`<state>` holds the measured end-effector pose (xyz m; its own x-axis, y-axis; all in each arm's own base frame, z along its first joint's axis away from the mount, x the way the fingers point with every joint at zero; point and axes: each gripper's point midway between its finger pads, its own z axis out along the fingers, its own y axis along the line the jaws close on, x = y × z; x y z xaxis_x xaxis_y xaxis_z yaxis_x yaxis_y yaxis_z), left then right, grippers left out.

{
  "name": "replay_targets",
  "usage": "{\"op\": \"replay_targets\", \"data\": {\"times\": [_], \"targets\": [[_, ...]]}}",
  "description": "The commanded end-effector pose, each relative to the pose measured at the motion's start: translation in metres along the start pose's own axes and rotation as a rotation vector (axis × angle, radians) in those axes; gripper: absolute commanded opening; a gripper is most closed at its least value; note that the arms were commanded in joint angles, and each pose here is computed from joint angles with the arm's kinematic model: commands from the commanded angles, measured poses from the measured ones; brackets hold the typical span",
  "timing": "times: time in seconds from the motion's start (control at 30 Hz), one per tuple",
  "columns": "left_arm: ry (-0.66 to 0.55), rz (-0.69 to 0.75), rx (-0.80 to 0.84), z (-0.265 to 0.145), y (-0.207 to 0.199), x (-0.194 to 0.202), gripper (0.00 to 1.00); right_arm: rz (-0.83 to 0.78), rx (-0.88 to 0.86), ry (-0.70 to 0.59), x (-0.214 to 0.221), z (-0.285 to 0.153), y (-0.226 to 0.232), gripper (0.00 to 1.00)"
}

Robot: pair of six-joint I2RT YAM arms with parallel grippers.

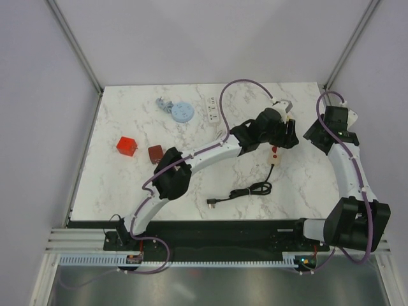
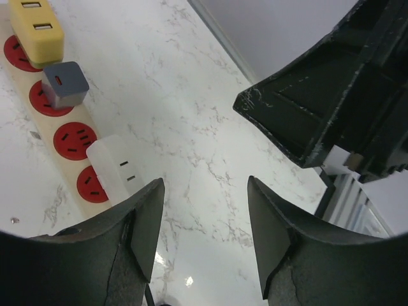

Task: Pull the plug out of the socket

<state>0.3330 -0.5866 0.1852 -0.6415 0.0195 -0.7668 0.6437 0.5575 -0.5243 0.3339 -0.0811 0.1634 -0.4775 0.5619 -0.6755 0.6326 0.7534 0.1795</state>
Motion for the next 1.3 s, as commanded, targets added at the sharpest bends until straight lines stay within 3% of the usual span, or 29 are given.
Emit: {"op": "replay_targets", "data": {"times": [0.0, 0.37, 0.67, 1.0, 1.07, 1.27], "targets": [[-0.049, 0.083, -0.158, 0.016, 0.031, 0.003, 0.63, 0.022, -0.032, -0.003, 0.001, -0.006, 0.001, 0.72], [-0.048, 0.078, -0.288, 0.022, 0.056, 0.010, 0.73, 0.038, -0.057, 0.067, 0.021, 0.013, -0.001, 0.72], [0.018, 0.055, -0.243, 0.034, 0.058, 0.023, 0.61, 0.044, -0.120, 0.081, 0.023, 0.015, 0.010, 0.72], [0.050, 0.052, -0.219, 0.047, 0.064, 0.038, 0.66, 0.033, -0.139, 0.111, 0.034, 0.025, 0.012, 0.72], [0.056, 0.039, -0.219, 0.049, 0.069, 0.040, 0.63, 0.034, -0.142, 0.125, 0.039, 0.028, 0.012, 0.72], [0.088, -0.011, -0.213, 0.051, 0.082, 0.046, 0.41, 0.030, -0.178, 0.171, 0.053, 0.035, 0.018, 0.73]]}}
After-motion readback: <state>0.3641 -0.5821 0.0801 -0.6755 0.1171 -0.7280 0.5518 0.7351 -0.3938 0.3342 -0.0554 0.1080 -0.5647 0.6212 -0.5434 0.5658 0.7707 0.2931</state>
